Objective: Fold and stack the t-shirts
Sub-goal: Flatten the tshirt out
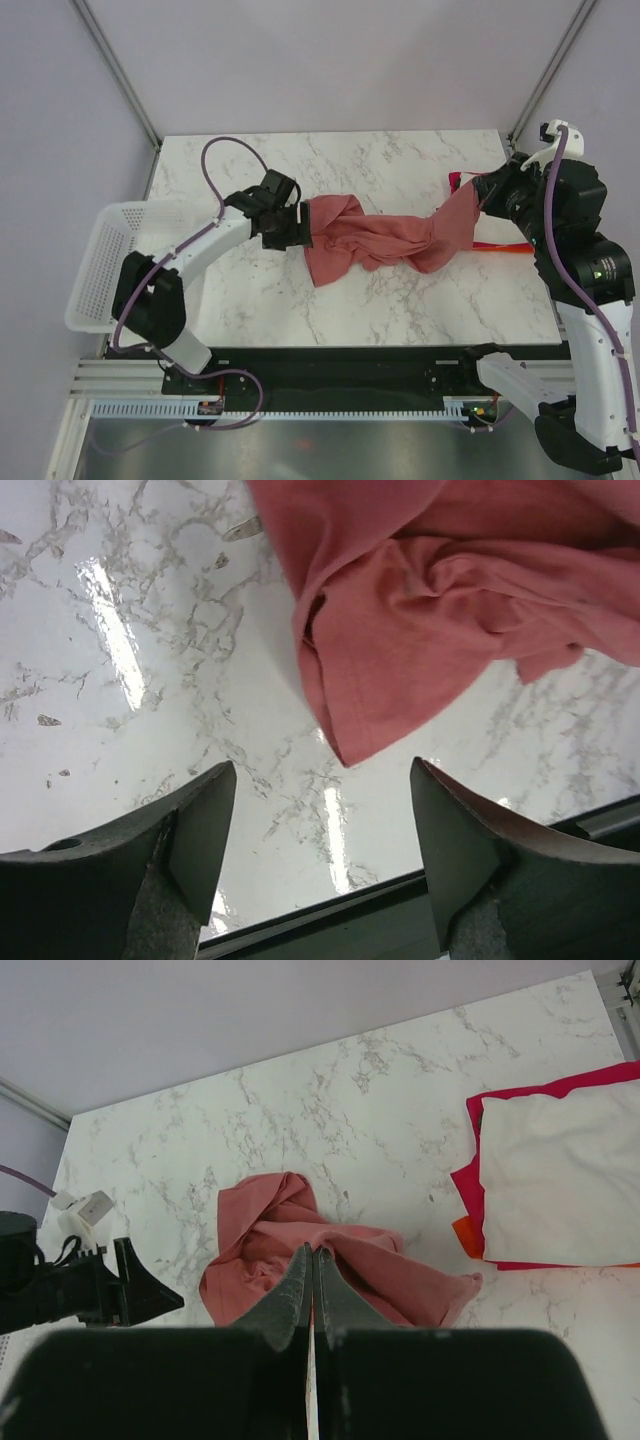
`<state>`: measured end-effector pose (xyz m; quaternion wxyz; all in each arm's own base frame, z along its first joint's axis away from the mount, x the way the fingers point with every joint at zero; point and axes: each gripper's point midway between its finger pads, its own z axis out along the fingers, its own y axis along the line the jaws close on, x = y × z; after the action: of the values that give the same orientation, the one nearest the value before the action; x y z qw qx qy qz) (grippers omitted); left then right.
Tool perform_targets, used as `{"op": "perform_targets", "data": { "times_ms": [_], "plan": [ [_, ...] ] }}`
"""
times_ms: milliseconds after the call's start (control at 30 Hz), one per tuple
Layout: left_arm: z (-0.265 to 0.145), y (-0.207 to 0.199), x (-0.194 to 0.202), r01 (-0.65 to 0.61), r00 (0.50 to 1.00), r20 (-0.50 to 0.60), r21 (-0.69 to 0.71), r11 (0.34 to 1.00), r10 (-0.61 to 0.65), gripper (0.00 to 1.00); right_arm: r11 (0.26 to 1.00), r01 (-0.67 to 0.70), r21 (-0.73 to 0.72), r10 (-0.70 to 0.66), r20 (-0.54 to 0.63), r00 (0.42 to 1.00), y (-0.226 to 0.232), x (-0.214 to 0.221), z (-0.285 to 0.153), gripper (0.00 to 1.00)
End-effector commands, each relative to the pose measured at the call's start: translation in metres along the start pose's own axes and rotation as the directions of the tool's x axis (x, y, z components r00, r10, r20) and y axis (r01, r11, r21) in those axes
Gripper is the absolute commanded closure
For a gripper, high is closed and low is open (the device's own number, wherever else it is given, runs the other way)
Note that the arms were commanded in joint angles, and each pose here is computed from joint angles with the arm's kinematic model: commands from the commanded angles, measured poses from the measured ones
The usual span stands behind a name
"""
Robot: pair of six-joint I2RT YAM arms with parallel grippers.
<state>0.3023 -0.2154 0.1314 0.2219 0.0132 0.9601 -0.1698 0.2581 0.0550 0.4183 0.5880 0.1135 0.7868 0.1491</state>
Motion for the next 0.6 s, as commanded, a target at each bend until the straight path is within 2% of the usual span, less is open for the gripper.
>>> {"op": "perform_targets", "data": {
  "times_ms": [0, 133, 300, 333, 433, 467, 500, 567],
  "plan": [
    [0.027, 0.016, 0.006, -0.018, 1.000, -0.015, -0.069, 0.997, 0.017, 0.23, 1.000, -0.005, -0.023, 0.006, 0.067, 0.998, 0.004, -0.014, -0.007, 1.00],
    [0.058, 0.016, 0.004, -0.016, 0.999, -0.047, -0.071, 0.997, 0.013, 0.28, 1.000, -0.005, -0.023, 0.006, 0.067, 0.998, 0.003, -0.011, -0.006, 1.00],
    [0.069, 0.002, -0.014, -0.013, 1.000, -0.023, -0.029, 0.999, 0.013, 0.43, 1.000, 0.001, -0.025, 0.001, 0.061, 0.998, 0.003, -0.009, -0.005, 1.00],
    [0.071, -0.001, -0.020, -0.013, 1.000, -0.004, -0.020, 1.000, 0.013, 0.43, 1.000, 0.002, -0.023, -0.001, 0.060, 0.998, 0.002, -0.008, -0.005, 1.00],
    [0.086, -0.011, -0.022, 0.016, 0.999, -0.046, 0.059, 0.998, -0.013, 0.41, 1.000, 0.005, -0.020, -0.004, 0.061, 0.998, 0.001, -0.007, -0.004, 1.00],
    [0.096, -0.007, -0.021, 0.036, 0.997, -0.072, 0.070, 0.997, -0.031, 0.46, 1.000, 0.005, -0.019, -0.004, 0.062, 0.998, 0.000, -0.007, -0.004, 1.00],
    [0.098, -0.012, -0.020, 0.047, 0.995, -0.088, 0.109, 0.993, -0.038, 0.69, 1.000, 0.005, -0.015, -0.005, 0.057, 0.998, 0.000, -0.005, -0.003, 1.00],
    [0.102, -0.011, -0.028, 0.061, 0.996, -0.072, 0.135, 0.989, -0.052, 0.94, 1.000, 0.010, -0.013, -0.009, 0.056, 0.998, -0.001, -0.005, -0.002, 1.00]
  ]
}}
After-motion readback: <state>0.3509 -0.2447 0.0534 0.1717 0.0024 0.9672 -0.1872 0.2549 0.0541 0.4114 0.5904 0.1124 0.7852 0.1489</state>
